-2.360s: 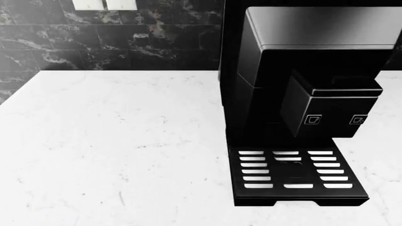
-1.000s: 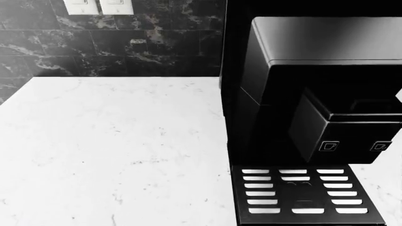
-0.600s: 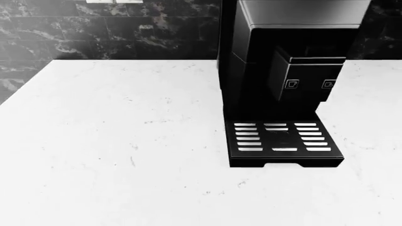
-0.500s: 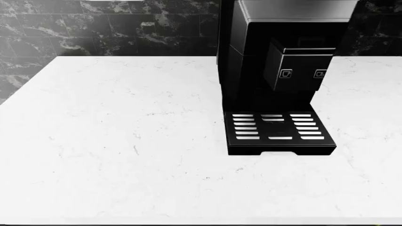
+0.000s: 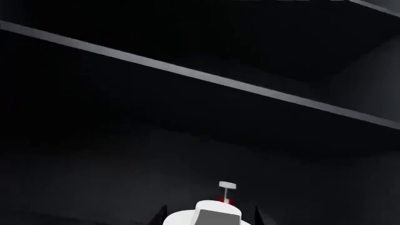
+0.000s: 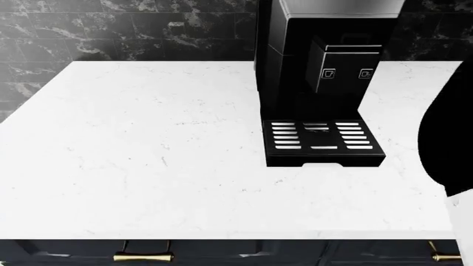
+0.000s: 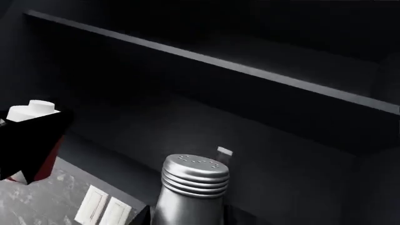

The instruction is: Pick and place the shaker into the drawer. Then close the cabinet.

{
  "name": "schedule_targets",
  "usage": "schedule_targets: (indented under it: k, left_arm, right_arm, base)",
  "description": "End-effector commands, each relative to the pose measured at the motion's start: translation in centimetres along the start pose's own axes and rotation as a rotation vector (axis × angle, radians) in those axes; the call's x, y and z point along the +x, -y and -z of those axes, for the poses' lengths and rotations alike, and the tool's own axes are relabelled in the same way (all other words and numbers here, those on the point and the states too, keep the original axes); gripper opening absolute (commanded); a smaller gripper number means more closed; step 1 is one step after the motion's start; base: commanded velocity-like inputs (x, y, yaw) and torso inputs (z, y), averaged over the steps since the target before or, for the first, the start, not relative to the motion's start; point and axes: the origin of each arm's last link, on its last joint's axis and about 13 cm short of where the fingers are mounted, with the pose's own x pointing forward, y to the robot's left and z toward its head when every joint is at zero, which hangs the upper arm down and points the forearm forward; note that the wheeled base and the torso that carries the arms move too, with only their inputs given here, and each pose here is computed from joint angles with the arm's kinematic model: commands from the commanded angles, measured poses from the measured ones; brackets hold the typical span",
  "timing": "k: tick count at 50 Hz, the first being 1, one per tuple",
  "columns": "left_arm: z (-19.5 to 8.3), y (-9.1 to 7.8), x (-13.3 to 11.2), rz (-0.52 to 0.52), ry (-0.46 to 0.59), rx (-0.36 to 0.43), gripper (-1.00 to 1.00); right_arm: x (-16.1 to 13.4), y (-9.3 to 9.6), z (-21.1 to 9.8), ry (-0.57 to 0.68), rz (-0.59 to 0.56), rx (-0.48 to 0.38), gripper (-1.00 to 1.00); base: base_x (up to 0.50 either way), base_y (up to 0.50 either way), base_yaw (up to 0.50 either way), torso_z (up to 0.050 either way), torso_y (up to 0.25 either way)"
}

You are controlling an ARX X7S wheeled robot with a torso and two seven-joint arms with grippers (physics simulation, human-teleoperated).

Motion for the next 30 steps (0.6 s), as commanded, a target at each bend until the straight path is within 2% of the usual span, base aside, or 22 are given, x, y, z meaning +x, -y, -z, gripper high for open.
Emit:
schedule_targets:
  k: [1,6,13,19,30]
  left_arm:
    - [5.7,-2.2,-10.4,0.092,-0.163,-0.021,-1.0]
    - [6.8,-3.2,-14.6,0.164,-0.216,-0.003,-1.0]
    - [9.0,-5.0,-19.1,0.216,-0.307,0.028,-1.0]
    - [9.8,-6.5,-20.9,0.217,-0.35,0.043,-1.0]
    - [11.3,-8.3,-23.7,0.253,-0.423,0.075,-1.0]
  right_arm:
    - [-5.5,-4.7,7.7,-0.031,-0.024,0.121,-1.0]
    - [-7.9,-5.4,10.3,-0.097,-0.072,0.14,-1.0]
    - [-10.1,-8.0,14.6,-0.214,-0.117,0.153,-1.0]
    - [-11.8,-9.5,16.7,-0.291,-0.152,0.167,-1.0]
    - [-15.3,-9.8,19.1,-0.41,-0.228,0.132,-1.0]
  base:
    - [0.0,0.0,0.0,0.0,0.0]
    - [0.0,0.0,0.0,0.0,0.0]
    - [0.0,0.0,0.0,0.0,0.0]
    - [0.0,0.0,0.0,0.0,0.0]
    - [0.0,0.0,0.0,0.0,0.0]
